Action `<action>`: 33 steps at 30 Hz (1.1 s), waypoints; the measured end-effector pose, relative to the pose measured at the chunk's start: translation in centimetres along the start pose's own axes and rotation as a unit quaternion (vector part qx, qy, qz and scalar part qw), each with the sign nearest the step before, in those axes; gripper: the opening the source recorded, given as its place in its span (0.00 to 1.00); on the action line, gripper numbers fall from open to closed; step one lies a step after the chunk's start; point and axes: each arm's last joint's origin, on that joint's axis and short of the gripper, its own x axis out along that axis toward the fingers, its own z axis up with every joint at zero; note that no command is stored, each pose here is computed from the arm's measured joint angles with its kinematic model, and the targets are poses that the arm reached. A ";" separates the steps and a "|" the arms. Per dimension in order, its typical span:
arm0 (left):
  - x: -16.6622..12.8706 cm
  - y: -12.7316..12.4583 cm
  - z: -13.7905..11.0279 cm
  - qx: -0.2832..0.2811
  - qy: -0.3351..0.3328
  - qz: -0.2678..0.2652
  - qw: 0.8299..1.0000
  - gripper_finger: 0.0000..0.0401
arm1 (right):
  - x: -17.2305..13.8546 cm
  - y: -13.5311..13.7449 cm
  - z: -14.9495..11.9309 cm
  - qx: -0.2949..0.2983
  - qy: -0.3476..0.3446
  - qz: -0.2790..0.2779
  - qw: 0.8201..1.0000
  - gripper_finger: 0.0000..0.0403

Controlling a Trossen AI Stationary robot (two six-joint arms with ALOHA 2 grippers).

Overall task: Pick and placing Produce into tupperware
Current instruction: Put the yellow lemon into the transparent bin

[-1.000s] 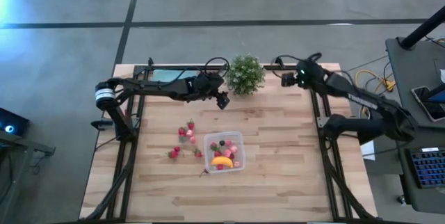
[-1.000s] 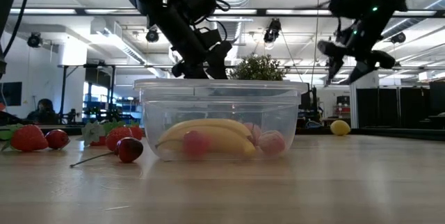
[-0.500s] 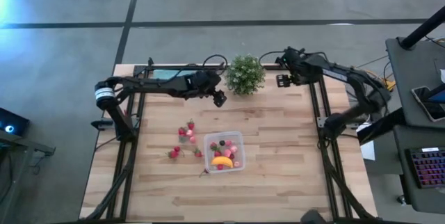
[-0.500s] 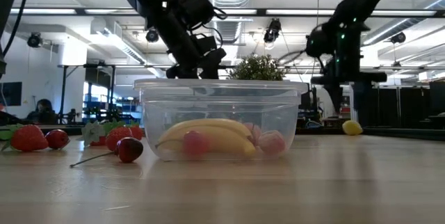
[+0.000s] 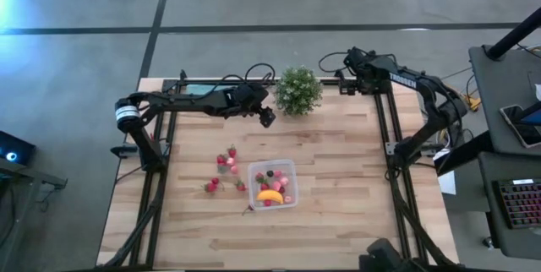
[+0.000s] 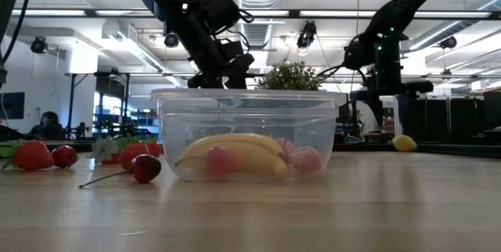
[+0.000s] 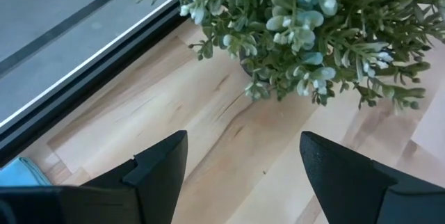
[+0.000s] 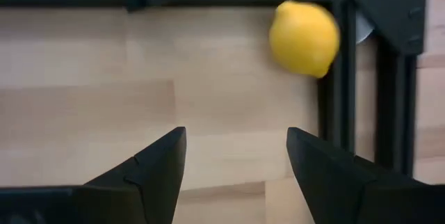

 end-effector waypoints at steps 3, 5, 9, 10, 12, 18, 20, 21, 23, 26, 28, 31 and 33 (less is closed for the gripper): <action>0.0 0.0 0.1 -0.002 -0.005 -0.001 1.000 0.66 | -0.7 0.4 0.9 -0.005 -0.003 0.001 1.000 0.60; 0.0 0.0 0.3 -0.004 -0.013 -0.003 1.000 0.66 | -1.2 0.7 1.6 -0.013 -0.007 0.000 1.000 0.60; 0.0 0.1 0.4 -0.007 -0.018 -0.005 1.000 0.66 | -1.2 1.4 3.1 -0.037 0.008 -0.038 0.999 0.60; 0.0 0.1 0.5 -0.006 -0.019 -0.005 1.000 0.66 | -1.1 1.5 3.4 -0.041 0.017 -0.048 0.998 0.60; 0.0 0.1 0.5 -0.003 -0.020 -0.006 1.000 0.66 | -0.7 2.0 4.1 -0.058 0.036 -0.063 0.996 0.60; 0.0 0.1 0.5 -0.002 -0.020 -0.006 1.000 0.66 | 1.7 3.5 5.9 -0.140 0.092 -0.139 0.976 0.60; 0.0 0.1 0.5 -0.002 -0.020 -0.006 1.000 0.66 | 2.8 3.7 6.3 -0.170 0.122 -0.163 0.964 0.60; 0.0 0.1 0.5 -0.002 -0.020 -0.006 1.000 0.66 | 3.4 3.8 6.4 -0.180 0.135 -0.170 0.959 0.60; 0.0 0.1 0.5 0.004 -0.020 -0.006 1.000 0.66 | 4.4 4.1 6.7 -0.197 0.150 -0.174 0.953 0.60; 0.0 0.1 0.5 0.021 -0.020 -0.006 1.000 0.66 | 5.8 4.3 6.9 -0.224 0.174 -0.179 0.942 0.60; 0.0 0.1 0.5 0.023 -0.020 -0.005 1.000 0.66 | 6.5 4.2 6.9 -0.239 0.189 -0.181 0.935 0.60; 0.1 0.3 0.5 0.022 -0.020 -0.003 1.000 0.66 | 7.0 3.5 7.2 -0.239 0.200 -0.182 0.932 0.60; 0.1 0.4 0.6 0.021 -0.020 -0.002 1.000 0.66 | 7.1 2.9 7.6 -0.236 0.201 -0.180 0.933 0.60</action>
